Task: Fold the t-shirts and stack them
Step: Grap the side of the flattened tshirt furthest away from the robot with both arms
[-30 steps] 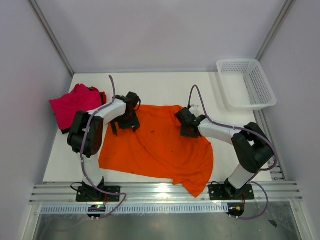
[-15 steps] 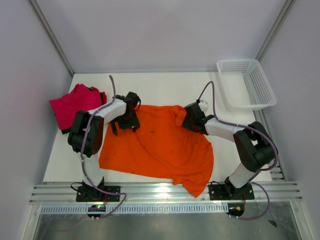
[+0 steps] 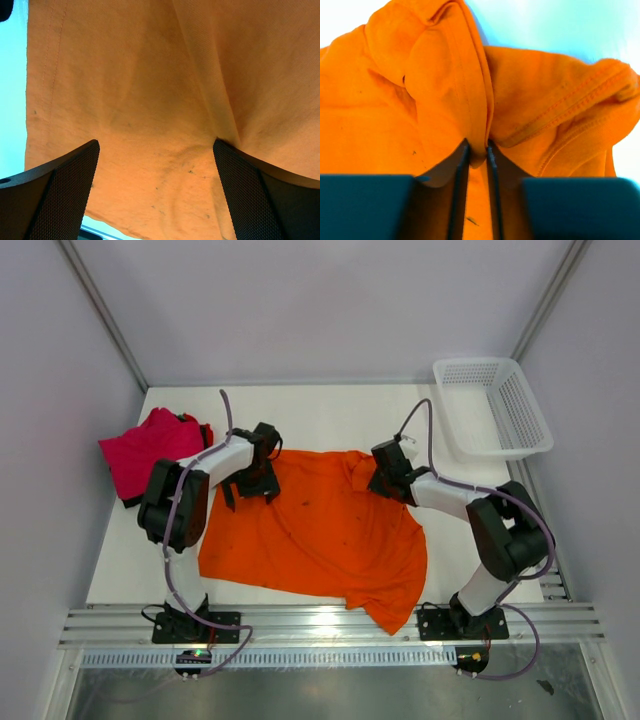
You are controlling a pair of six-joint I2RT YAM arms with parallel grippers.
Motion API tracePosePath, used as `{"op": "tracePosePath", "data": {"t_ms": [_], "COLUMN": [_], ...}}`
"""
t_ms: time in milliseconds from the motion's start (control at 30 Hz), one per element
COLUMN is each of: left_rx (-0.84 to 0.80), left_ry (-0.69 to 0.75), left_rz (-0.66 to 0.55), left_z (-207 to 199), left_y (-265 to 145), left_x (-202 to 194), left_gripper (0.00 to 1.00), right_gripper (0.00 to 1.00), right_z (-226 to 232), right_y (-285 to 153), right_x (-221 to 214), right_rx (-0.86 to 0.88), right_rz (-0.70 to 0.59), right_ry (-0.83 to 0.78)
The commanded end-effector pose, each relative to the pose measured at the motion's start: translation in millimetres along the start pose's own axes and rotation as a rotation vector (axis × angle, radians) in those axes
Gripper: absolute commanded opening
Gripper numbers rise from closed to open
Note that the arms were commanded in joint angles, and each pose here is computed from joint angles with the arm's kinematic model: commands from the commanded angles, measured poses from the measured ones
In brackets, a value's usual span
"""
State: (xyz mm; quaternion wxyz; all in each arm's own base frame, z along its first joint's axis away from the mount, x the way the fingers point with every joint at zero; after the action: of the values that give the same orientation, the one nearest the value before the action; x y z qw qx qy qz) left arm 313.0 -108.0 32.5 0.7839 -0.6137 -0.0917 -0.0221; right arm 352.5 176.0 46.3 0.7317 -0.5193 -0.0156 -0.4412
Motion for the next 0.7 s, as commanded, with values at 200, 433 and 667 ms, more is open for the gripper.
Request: {"op": "tracePosePath", "data": {"t_ms": [200, 433, 667], "left_rx": [0.007, -0.016, -0.037], "left_ry": [0.005, -0.001, -0.008], "left_rz": [-0.017, -0.003, -0.016], "left_z": [-4.6, -12.4, -16.6], "left_y": [7.6, 10.1, 4.2], "left_x": [8.0, 10.5, 16.1], "left_gripper": [0.98, 0.98, 0.98], "right_gripper": [0.09, 0.09, 0.09], "right_z": [34.7, 40.6, 54.2], "right_y": [0.6, 0.0, -5.9], "right_x": [23.7, 32.5, 55.9], "right_rx": [0.089, 0.065, 0.048], "right_rz": [-0.059, -0.073, -0.132], "right_ry": [-0.011, -0.059, -0.112]}}
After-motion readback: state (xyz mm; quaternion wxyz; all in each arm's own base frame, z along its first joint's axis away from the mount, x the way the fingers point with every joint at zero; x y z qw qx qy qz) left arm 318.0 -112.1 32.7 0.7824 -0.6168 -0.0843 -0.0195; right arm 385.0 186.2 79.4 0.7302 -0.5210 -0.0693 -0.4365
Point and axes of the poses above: each gripper's point midway between its finger pads, its own y axis out along the fingers, its own z axis along the line the jaws close on, x = y × z, the point moved 1 cm from there along -y, back along the fingers, and after that the axes turned 14 degrees about y, right-handed, at the moved point
